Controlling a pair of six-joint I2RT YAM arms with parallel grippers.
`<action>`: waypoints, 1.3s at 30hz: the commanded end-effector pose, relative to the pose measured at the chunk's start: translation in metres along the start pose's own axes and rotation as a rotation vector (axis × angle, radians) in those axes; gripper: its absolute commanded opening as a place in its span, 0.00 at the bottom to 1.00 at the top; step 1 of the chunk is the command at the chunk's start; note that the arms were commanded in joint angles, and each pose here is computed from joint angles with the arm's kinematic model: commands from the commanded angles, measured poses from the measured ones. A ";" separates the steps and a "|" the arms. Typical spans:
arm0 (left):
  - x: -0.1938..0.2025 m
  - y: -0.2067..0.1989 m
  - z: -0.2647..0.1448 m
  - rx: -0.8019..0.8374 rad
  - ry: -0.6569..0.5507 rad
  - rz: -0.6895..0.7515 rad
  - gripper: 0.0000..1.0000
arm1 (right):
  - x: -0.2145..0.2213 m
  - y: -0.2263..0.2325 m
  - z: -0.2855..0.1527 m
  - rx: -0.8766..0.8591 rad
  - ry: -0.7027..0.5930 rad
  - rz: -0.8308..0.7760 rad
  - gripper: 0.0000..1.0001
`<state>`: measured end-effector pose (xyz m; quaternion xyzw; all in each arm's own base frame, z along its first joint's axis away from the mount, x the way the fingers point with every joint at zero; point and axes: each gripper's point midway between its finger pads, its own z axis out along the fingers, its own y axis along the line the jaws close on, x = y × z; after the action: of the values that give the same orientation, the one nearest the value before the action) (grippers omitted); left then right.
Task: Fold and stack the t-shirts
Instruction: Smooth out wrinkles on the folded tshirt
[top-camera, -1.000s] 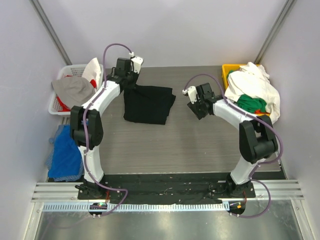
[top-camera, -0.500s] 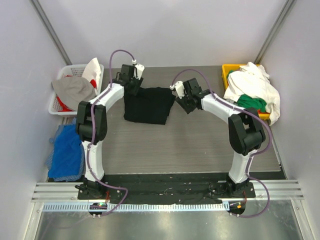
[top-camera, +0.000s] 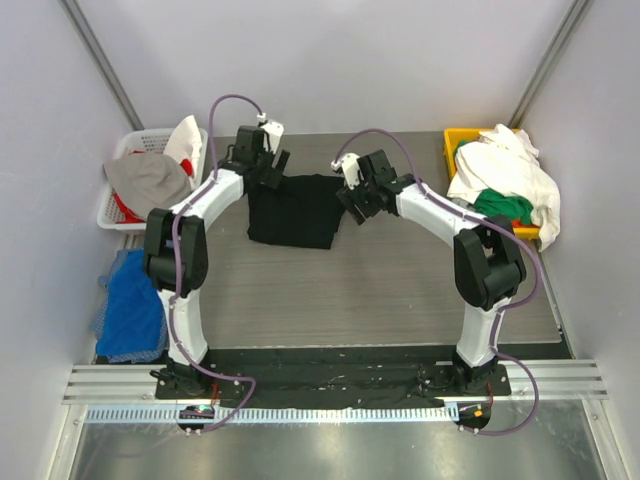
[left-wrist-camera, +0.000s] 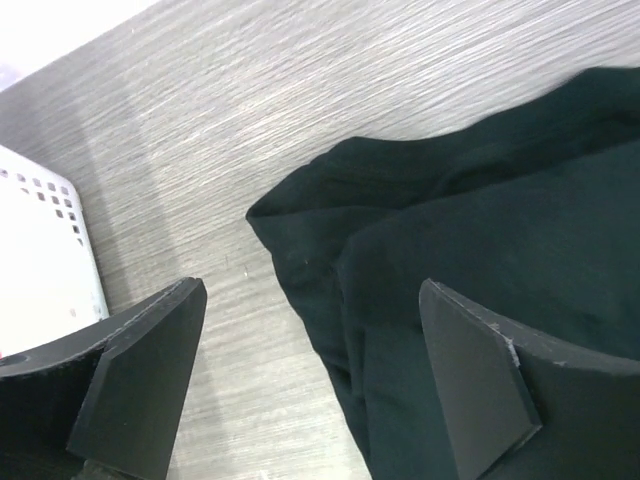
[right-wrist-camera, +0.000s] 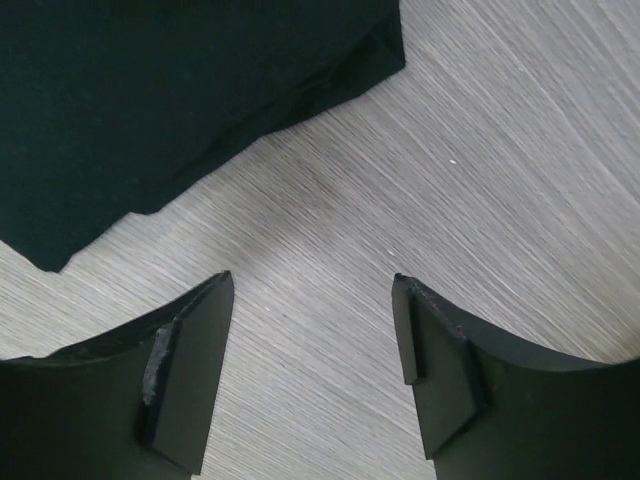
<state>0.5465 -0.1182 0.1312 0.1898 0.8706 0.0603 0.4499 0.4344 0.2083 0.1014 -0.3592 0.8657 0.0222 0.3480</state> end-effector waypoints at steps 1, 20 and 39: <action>-0.044 0.002 -0.040 0.057 -0.147 -0.056 0.96 | -0.030 0.005 0.005 -0.044 -0.090 0.078 0.73; -0.005 -0.042 -0.001 0.228 -0.050 -0.054 0.99 | -0.030 0.019 0.043 -0.342 -0.128 0.470 0.81; -0.001 -0.029 0.072 0.102 -0.045 0.046 0.99 | -0.020 0.029 0.046 -0.387 -0.121 0.481 0.81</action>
<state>0.5710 -0.1569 0.0613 0.2319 0.8800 -0.0156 0.4143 0.4479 0.2432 0.0577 -0.1993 0.8991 0.2615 0.2891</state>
